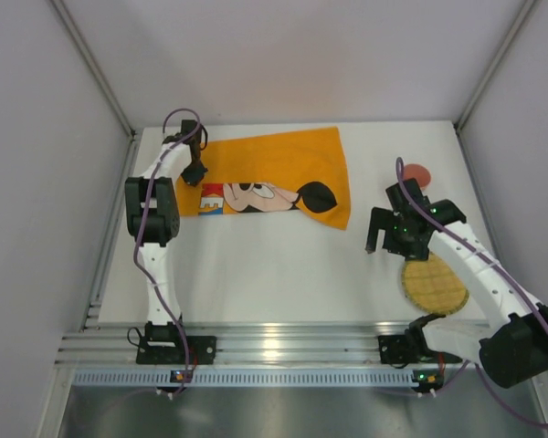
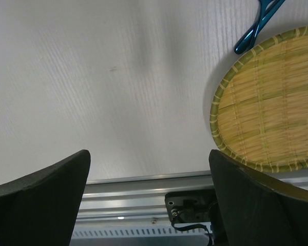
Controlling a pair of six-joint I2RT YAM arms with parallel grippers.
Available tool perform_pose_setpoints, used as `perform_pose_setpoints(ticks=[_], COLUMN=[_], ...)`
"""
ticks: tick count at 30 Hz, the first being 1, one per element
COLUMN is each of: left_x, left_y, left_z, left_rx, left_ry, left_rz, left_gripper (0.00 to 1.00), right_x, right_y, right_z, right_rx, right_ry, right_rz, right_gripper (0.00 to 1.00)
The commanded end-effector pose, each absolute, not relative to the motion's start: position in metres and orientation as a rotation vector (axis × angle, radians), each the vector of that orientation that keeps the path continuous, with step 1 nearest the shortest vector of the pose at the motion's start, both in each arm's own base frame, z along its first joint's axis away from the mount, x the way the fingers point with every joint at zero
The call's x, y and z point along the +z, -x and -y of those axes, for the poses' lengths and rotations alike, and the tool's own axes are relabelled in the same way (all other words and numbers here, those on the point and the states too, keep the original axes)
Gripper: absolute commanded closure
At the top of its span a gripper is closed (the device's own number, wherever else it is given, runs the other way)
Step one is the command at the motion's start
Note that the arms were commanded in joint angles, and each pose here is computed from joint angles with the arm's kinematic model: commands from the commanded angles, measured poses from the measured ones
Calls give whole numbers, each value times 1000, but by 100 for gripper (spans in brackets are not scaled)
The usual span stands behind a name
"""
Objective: Set the dinner table for one person
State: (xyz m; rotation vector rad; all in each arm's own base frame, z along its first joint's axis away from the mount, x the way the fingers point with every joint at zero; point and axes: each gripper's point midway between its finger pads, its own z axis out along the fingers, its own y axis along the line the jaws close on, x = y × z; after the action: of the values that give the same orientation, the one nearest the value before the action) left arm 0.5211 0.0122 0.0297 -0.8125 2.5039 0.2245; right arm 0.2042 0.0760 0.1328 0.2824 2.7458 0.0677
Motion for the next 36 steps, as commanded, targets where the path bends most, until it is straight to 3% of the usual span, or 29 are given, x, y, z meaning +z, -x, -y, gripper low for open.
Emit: perform_pose_setpoints(ticks=[1, 2, 9, 15, 21, 30, 31, 32, 33, 35, 36], left_x=[29, 29, 56, 134, 171, 148, 136, 132, 138, 135, 138], left_y=[-507, -507, -504, -487, -408, -234, -216, -200, -190, -176, -167], left_z=[-17, -16, -13, -4, 30, 79, 77, 73, 70, 63, 58], left_rx=[261, 256, 243, 189, 89, -44, -40, -30, -68, -70, -76], left_ry=[804, 799, 773, 732, 588, 584, 642, 662, 687, 724, 738], left_rz=[-2556, -2558, -2529, -2404, -2402, -2543, -2570, -2592, -2559, -2542, -2522], left_gripper=[95, 100, 100, 100, 100, 99, 95, 79, 43, 4, 2], right_x=[139, 138, 136, 131, 125, 107, 105, 105, 107, 109, 116], right_y=[-216, -217, -214, -210, -210, -227, -232, -235, -240, -247, -257], right_z=[-79, -79, -79, -82, -86, -101, -103, -105, -107, -118, -124], right_rx=[87, 88, 97, 126, 156, 206, 212, 217, 223, 292, 326], right_ry=[-256, -254, -229, -204, -165, -105, -99, -100, -104, -93, -100], right_rz=[-2701, -2702, -2701, -2705, -2713, -2744, -2747, -2743, -2733, -2729, -2695], right_gripper=[0, 0, 0, 0, 0, 0, 0, 0, 0, 0, 0])
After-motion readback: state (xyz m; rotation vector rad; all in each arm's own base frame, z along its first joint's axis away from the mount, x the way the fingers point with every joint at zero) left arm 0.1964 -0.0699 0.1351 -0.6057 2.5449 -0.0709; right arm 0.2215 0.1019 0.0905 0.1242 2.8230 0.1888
